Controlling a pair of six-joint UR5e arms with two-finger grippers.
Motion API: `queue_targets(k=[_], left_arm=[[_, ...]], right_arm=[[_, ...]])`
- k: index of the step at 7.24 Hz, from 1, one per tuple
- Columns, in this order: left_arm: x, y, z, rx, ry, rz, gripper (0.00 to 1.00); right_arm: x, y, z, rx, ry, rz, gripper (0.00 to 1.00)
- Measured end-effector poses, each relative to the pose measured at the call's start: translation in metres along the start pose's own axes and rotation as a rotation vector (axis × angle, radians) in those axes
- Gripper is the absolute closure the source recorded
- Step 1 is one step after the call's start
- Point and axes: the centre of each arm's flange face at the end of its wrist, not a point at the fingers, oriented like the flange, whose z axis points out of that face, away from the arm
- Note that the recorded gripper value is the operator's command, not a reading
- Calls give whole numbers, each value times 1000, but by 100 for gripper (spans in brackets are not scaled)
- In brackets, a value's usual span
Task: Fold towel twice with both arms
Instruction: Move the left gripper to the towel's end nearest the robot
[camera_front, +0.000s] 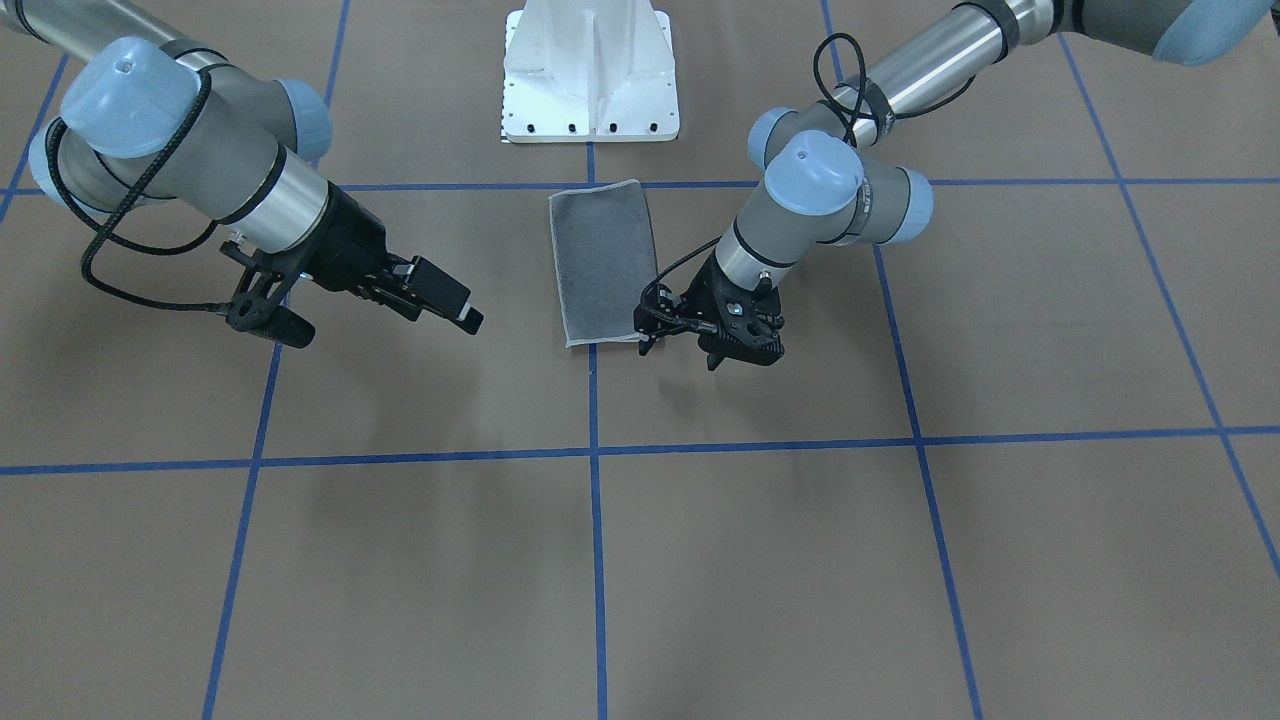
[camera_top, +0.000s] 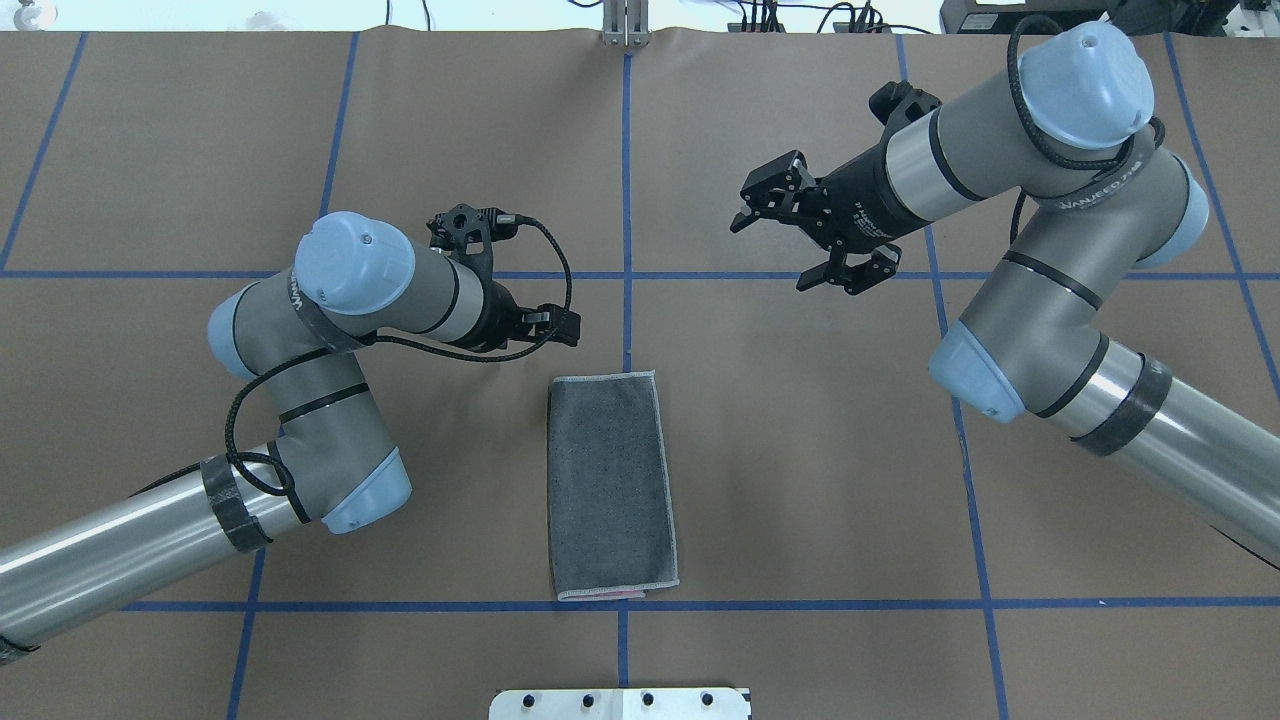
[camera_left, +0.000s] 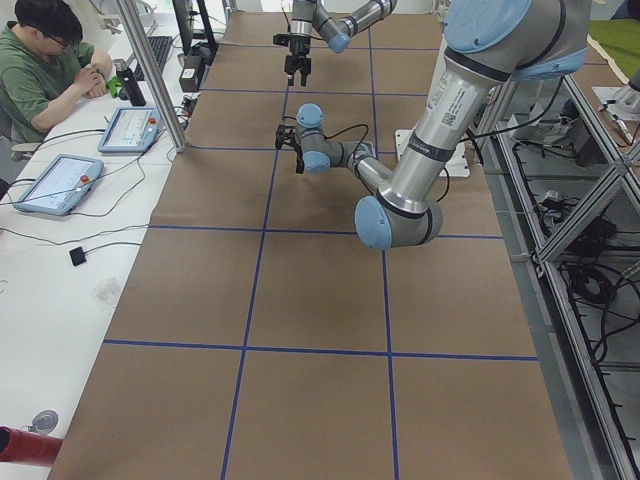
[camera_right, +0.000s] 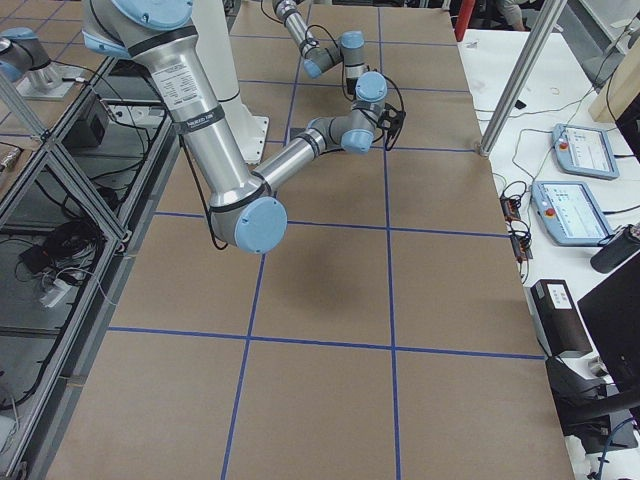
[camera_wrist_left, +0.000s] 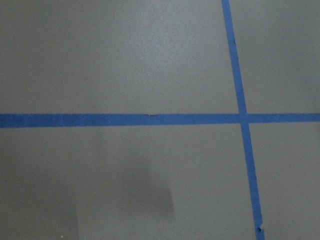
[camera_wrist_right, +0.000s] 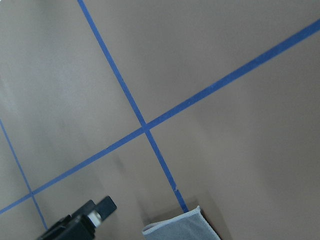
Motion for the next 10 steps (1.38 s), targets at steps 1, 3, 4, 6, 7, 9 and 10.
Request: queue_targets(k=[1,3,4,6,7,9,10], left_arm=[[3,5,1,-5,4,7,14],[12,18,6,-22,14,14,31],[16,25,9,-32,17,16,35],[20,31,12,-43,20,20,48],[21,33,14,-46,20,21,51],[25,41,18,-59,22,25,67],[26,43,19,-62,23,27,87]], right_arm=[[3,-4,-1,1,3,-4,0],[6,-7,-4,-3,6,-9,0],[7,-8,-4,-5,8,-7,0],[10,-11,-6,-4,11,-4,0],[12,-13,-6,-2,12,-2,0],[17,-15,-7,-1,18,4,0],[18,-15,-6,-1,19,5,0]])
